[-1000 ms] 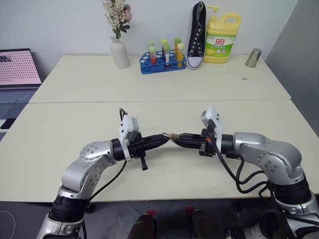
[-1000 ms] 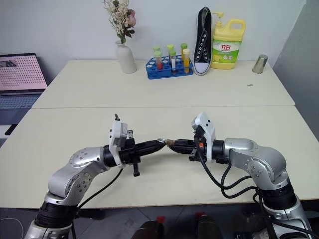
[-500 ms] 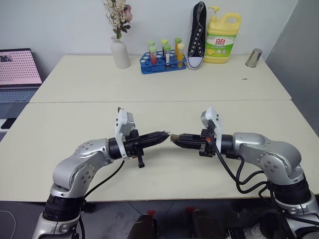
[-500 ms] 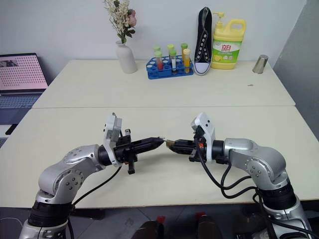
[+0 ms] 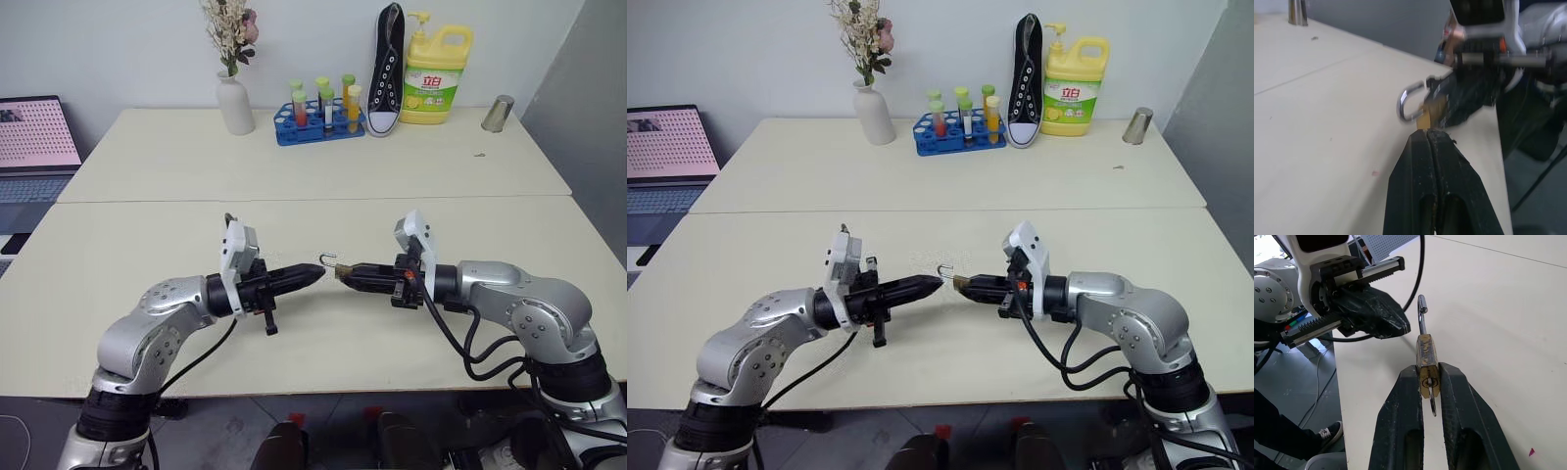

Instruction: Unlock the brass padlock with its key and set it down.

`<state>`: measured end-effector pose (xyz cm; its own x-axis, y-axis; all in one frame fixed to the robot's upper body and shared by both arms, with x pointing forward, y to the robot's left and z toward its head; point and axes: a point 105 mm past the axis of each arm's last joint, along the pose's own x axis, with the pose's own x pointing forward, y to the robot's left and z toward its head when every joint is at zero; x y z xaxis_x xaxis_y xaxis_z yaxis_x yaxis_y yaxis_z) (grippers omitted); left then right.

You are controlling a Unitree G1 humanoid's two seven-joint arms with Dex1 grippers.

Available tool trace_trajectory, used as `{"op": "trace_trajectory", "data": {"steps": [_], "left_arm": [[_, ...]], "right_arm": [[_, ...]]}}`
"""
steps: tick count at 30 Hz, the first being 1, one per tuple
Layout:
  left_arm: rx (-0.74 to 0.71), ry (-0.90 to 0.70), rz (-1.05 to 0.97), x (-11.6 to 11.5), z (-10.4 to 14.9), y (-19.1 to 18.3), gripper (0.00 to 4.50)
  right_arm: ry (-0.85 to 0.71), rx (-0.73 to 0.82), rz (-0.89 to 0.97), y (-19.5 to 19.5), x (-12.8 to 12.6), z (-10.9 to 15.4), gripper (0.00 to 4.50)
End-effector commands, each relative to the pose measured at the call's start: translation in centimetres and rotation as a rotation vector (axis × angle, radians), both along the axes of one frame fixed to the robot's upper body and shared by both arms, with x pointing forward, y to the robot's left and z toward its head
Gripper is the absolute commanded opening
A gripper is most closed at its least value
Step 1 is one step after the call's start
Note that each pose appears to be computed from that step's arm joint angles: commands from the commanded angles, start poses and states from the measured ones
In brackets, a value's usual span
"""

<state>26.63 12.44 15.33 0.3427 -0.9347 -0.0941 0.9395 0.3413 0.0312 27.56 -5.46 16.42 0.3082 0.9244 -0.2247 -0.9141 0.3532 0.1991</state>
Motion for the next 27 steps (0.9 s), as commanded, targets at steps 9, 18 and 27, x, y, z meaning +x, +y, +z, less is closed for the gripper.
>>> {"op": "trace_trajectory", "data": {"steps": [9, 18, 27], "left_arm": [[0.354, -0.537, -0.107, -0.6, -2.9, 1.7, 2.15], [0.316, -0.569, -0.075, -0.5, -2.4, 0.9, 4.50], [0.252, -0.425, 0.016, 0.7, -2.2, 1.0, 4.50]], "right_arm": [[0.183, -0.042, -0.013, -0.2, 2.1, -1.5, 0.13], [0.274, -0.140, -0.025, 1.2, 4.9, -4.9, 0.13], [0.240, -0.253, -0.081, -1.5, 6.8, -5.9, 2.27]]}}
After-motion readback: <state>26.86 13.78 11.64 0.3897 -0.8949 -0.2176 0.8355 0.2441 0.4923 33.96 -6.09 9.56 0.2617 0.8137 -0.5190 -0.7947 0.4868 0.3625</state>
